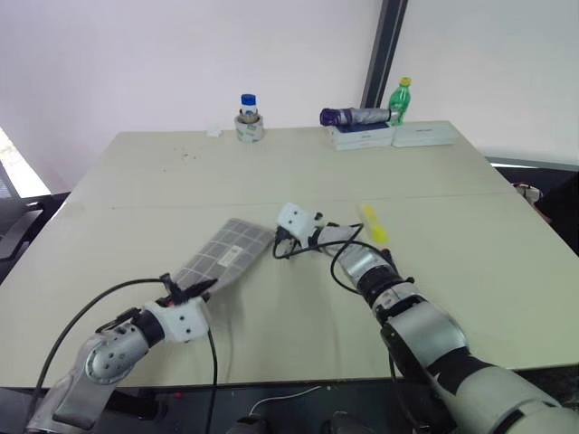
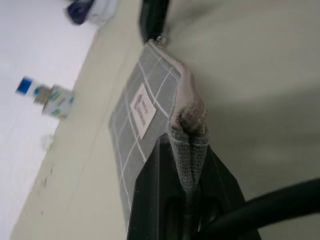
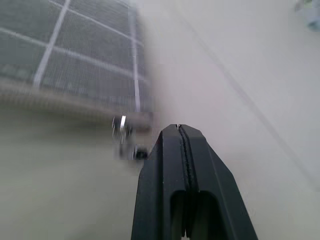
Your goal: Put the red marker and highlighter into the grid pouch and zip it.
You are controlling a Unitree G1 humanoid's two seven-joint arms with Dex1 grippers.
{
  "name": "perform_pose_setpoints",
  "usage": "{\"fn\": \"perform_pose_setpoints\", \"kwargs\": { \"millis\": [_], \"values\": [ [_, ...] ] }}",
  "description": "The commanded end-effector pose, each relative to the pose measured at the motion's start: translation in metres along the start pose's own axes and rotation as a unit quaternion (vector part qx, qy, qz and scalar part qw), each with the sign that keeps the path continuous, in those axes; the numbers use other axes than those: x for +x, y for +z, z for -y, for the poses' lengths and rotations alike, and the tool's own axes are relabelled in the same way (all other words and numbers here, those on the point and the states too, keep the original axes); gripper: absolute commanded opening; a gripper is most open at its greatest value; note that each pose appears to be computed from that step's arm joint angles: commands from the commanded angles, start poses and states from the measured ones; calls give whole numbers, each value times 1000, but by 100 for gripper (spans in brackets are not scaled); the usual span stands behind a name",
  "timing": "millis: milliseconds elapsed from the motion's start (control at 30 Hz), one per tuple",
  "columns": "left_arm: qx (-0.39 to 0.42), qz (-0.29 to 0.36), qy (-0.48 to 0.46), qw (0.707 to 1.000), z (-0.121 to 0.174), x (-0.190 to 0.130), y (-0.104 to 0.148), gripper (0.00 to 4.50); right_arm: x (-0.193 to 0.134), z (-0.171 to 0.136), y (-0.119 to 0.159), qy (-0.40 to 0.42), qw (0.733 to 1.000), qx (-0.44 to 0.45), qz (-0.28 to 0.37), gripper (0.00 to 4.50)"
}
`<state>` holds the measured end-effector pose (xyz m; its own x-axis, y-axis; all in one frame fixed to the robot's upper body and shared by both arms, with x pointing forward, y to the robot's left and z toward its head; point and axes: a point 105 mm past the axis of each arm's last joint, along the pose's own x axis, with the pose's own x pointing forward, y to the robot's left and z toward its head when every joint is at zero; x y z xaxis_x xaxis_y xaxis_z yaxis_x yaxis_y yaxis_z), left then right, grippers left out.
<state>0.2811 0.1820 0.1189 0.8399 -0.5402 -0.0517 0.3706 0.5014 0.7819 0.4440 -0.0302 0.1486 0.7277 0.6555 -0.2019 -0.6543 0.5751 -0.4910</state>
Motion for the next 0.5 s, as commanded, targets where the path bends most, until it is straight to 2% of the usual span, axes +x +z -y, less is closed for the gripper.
{"fn": "perform_pose_setpoints", "kwargs": {
  "millis": [33, 133, 233, 333, 500],
  "values": [
    [-29, 35, 48, 998, -21, 1, 23, 0, -26, 34, 44, -28, 996, 14, 86, 136],
    [-82, 58, 51, 994, -19, 3, 36, 0, -62, 39, 60, -3, 992, 35, 124, 278],
    [-115, 75, 38, 990, -18, 2, 45, 0, -88, 32, 49, 26, 995, -23, 95, 278],
    [-126, 85, 23, 988, -18, 2, 50, 0, -105, 24, 33, 62, 996, -24, 55, 278],
    [-131, 95, -1, 987, -14, 3, 54, 0, -106, 15, 21, 74, 997, 6, 34, 278]
  ]
}}
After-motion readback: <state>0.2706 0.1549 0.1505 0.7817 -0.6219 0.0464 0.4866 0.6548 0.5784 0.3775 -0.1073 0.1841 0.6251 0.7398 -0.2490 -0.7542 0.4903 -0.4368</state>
